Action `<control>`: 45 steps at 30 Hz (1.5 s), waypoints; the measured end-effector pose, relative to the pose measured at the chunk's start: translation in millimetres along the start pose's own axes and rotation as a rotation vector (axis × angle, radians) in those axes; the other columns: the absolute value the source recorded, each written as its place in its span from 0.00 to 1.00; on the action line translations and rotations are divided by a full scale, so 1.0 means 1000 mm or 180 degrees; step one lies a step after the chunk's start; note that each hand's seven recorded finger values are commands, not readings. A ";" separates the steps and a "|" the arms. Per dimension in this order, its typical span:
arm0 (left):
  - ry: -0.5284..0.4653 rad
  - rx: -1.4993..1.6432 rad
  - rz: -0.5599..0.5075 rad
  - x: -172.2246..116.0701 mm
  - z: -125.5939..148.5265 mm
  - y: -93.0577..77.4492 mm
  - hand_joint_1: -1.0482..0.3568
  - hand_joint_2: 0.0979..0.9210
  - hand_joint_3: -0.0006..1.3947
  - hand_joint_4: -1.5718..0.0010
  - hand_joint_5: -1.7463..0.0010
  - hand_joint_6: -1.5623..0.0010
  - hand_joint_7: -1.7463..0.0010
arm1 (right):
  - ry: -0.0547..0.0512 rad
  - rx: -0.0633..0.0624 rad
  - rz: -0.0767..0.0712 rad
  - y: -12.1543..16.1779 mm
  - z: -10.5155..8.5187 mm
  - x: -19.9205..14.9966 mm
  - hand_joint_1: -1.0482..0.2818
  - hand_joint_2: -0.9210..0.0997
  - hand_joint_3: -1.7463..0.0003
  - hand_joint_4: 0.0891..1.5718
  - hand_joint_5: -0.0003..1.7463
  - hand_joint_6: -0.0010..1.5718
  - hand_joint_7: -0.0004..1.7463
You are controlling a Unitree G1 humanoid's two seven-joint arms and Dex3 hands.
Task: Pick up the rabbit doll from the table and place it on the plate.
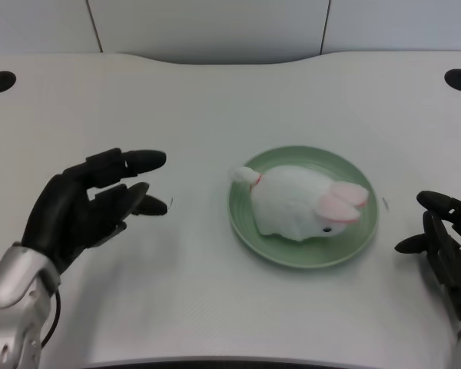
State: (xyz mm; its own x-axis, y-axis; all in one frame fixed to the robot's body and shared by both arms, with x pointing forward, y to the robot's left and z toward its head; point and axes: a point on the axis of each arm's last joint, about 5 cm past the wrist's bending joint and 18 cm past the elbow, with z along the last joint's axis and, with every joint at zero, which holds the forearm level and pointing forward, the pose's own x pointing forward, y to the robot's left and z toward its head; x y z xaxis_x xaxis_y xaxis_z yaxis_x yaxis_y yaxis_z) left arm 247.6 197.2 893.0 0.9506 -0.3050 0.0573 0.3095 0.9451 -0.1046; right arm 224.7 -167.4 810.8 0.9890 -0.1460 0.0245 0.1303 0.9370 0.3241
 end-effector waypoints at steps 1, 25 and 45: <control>0.0012 -0.0155 0.0022 -0.007 -0.001 0.002 0.26 1.00 0.33 0.54 0.26 0.49 0.65 | 0.0000 -0.0003 0.0005 -0.0002 0.0001 0.0001 0.48 0.00 0.85 0.50 0.67 0.54 0.36; 0.0825 -0.1128 0.0812 -0.076 -0.039 -0.004 0.35 1.00 0.47 0.61 0.00 0.70 0.05 | -0.0005 -0.0165 0.0017 -0.0008 0.0023 0.0016 0.48 0.00 0.83 0.51 0.61 0.48 0.39; 0.0860 -0.1112 0.0889 -0.072 -0.043 0.000 0.33 1.00 0.42 0.59 0.00 0.67 0.06 | 0.0013 -0.0178 -0.0065 0.0011 0.0020 0.0024 0.49 0.00 0.83 0.56 0.60 0.52 0.35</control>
State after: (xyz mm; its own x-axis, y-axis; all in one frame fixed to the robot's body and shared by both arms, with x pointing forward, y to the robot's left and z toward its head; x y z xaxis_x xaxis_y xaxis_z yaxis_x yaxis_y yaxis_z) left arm 180.5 214.0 846.1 0.9556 -0.1098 -0.2736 -0.0116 0.9134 -0.4068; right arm 227.1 -167.4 813.1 0.9864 -0.1640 0.0144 0.1540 0.9502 0.2711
